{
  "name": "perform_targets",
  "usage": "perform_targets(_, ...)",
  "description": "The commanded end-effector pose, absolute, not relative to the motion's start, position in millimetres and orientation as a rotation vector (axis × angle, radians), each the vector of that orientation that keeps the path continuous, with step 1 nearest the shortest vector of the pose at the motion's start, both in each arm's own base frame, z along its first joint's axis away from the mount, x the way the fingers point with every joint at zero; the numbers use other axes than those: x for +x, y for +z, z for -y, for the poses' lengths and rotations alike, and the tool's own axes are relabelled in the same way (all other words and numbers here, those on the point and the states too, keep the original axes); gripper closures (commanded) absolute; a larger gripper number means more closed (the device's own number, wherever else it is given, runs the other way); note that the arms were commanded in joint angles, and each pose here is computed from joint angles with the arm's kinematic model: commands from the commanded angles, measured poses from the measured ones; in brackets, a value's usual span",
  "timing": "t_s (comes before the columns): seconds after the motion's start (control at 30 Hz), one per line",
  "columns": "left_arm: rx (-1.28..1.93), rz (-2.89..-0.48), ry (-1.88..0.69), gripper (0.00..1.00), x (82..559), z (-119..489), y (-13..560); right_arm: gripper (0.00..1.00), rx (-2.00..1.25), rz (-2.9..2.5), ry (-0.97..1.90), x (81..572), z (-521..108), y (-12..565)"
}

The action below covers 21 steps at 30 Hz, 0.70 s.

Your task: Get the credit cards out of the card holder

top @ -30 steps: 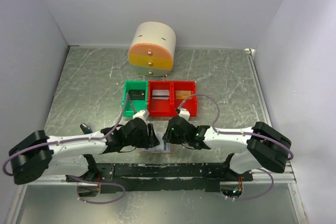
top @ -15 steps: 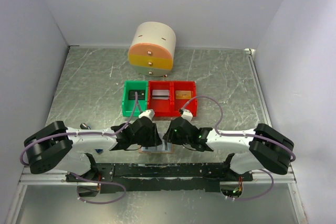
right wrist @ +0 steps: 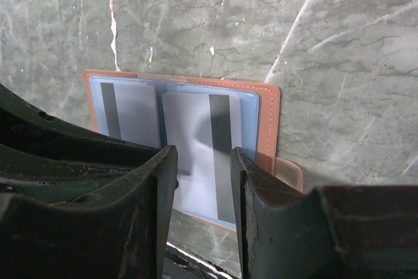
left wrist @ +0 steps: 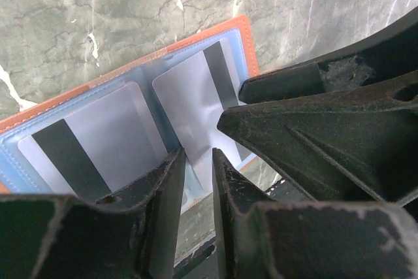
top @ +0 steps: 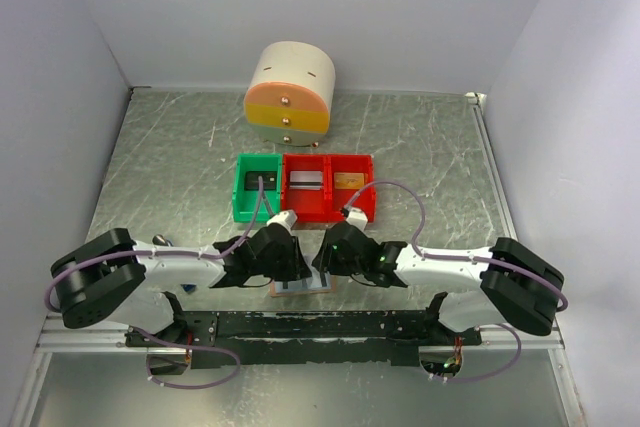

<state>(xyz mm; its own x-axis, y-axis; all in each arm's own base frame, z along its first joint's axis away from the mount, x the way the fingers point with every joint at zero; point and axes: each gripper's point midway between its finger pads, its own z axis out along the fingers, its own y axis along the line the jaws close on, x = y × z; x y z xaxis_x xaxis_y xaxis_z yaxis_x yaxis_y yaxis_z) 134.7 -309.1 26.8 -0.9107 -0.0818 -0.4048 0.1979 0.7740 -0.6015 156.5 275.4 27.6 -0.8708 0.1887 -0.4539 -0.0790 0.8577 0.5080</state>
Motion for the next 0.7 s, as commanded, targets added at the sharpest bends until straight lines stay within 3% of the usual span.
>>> perform_targets(0.0,0.039,-2.514,-1.019,0.67,135,318,36,0.62,0.112,-2.585,0.608,150,-254,11)
perform_targets(0.33,-0.100,-2.435,-1.154,0.71,136,318,40,0.63,0.000,-2.582,0.660,144,-259,12)
perform_targets(0.67,-0.157,-2.412,-1.196,0.85,138,320,45,0.64,-0.005,-2.601,0.677,140,-261,8)
